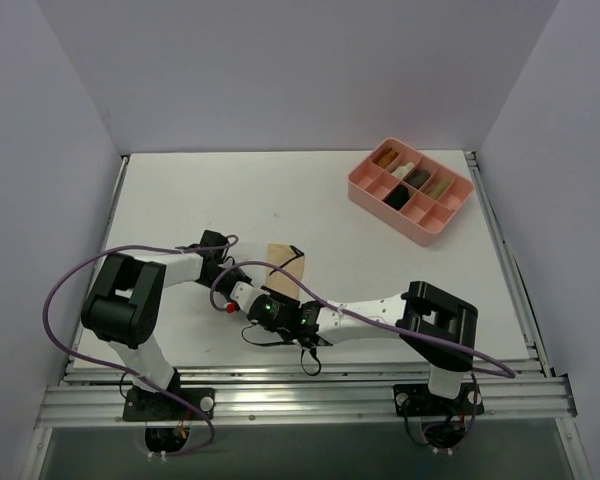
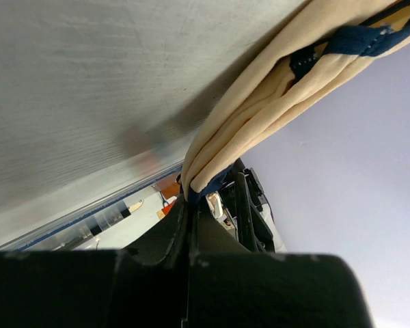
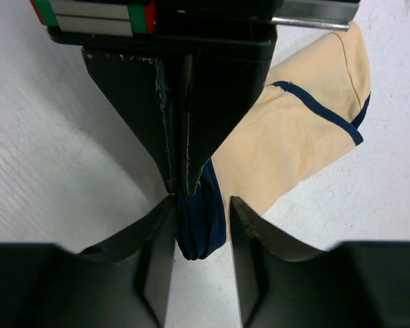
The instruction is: Roll the underwear
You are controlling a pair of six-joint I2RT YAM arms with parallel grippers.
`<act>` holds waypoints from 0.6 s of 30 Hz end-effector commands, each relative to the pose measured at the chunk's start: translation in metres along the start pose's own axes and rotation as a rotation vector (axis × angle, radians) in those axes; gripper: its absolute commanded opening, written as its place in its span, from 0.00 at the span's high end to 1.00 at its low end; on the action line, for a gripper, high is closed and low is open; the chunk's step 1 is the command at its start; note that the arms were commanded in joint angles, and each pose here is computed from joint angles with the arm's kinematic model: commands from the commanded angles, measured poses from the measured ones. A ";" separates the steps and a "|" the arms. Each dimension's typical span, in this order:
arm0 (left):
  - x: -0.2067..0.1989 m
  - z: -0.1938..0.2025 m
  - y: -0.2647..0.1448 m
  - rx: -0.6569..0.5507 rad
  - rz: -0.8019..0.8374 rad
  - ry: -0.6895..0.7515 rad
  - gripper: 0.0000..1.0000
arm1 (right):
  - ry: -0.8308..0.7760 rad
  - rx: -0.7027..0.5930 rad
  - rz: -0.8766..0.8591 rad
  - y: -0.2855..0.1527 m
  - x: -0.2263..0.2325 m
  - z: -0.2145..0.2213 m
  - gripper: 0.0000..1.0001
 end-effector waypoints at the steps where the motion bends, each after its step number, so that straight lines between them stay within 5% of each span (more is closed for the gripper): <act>1: -0.002 0.000 -0.001 0.027 0.023 -0.019 0.98 | -0.002 -0.011 0.050 0.001 -0.007 -0.009 0.71; 14: -0.009 -0.003 -0.004 0.037 0.049 -0.036 0.98 | -0.007 -0.004 0.014 0.006 0.005 -0.003 0.98; 17: -0.008 -0.003 -0.004 0.042 0.050 -0.044 0.98 | -0.010 0.004 0.001 0.007 0.008 -0.002 0.88; 18: -0.008 -0.003 -0.004 0.045 0.050 -0.047 0.98 | -0.010 0.003 -0.003 0.006 0.008 -0.002 0.75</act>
Point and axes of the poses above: each gripper's point midway between its finger pads, its own y axis out along the fingers, its own x axis along the line the jaws close on, z = x × y, the point moved 2 cm from there along -y, back along the fingers, and after that the axes turned 13 degrees about -y, right-handed, at the moved point
